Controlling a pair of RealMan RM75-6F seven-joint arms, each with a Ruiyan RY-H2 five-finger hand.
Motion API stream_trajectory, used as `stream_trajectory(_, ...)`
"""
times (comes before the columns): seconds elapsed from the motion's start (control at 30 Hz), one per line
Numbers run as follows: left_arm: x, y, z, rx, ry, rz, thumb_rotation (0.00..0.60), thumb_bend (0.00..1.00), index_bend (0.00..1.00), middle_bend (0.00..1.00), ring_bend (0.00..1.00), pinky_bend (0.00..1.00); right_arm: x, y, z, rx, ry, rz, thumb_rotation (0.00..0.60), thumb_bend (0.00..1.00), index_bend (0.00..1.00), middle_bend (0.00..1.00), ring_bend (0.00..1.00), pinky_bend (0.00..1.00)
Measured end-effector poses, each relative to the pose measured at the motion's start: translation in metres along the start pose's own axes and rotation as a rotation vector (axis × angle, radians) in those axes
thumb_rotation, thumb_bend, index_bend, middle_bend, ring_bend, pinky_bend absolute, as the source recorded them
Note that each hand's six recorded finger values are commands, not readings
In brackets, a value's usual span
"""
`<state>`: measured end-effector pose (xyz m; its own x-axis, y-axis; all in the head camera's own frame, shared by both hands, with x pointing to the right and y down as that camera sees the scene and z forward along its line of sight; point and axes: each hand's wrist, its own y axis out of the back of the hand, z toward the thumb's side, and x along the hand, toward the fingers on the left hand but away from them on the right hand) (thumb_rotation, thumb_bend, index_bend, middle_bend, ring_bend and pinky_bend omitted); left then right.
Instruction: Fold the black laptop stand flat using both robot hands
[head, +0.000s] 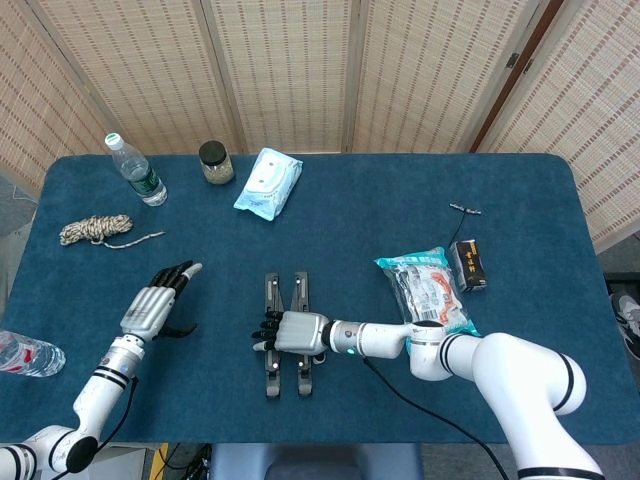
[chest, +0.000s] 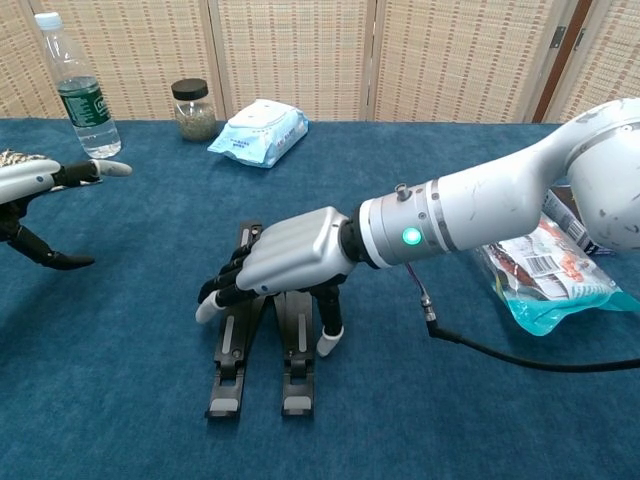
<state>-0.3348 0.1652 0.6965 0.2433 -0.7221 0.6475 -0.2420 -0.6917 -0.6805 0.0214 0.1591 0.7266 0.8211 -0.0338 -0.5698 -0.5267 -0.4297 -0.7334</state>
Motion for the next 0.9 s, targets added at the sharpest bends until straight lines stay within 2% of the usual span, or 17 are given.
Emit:
stream_trajectory(0.13, 0.0, 0.001, 0.0, 0.001, -0.001, 0.002, 0.6, 0.22, 0.0, 0.0, 0.0, 0.0, -0.002, 0.002, -0.002, -0.014, -0.006, -0.008, 0.6, 0.11, 0.0, 0.13, 0.0, 0.0)
stream_trajectory(0.33, 0.0, -0.001, 0.001, 0.0, -0.001, -0.002, 0.6, 0.22, 0.0, 0.0, 0.0, 0.0, -0.006, 0.001, -0.007, -0.021, -0.022, -0.007, 0.6, 0.11, 0.0, 0.23, 0.0, 0.0)
stream_trajectory(0.63, 0.0, -0.001, 0.001, 0.005, -0.002, 0.002, 0.6, 0.22, 0.0, 0.0, 0.0, 0.0, -0.011, 0.004, -0.012, -0.041, -0.032, -0.052, 0.6, 0.18, 0.14, 0.4, 0.0, 0.0)
stream_trajectory(0.9, 0.0, -0.002, 0.001, 0.003, -0.001, -0.004, 0.6, 0.22, 0.0, 0.0, 0.0, 0.0, -0.014, 0.006, -0.016, -0.043, -0.035, -0.102, 0.6, 0.23, 0.26, 0.56, 0.14, 0.0)
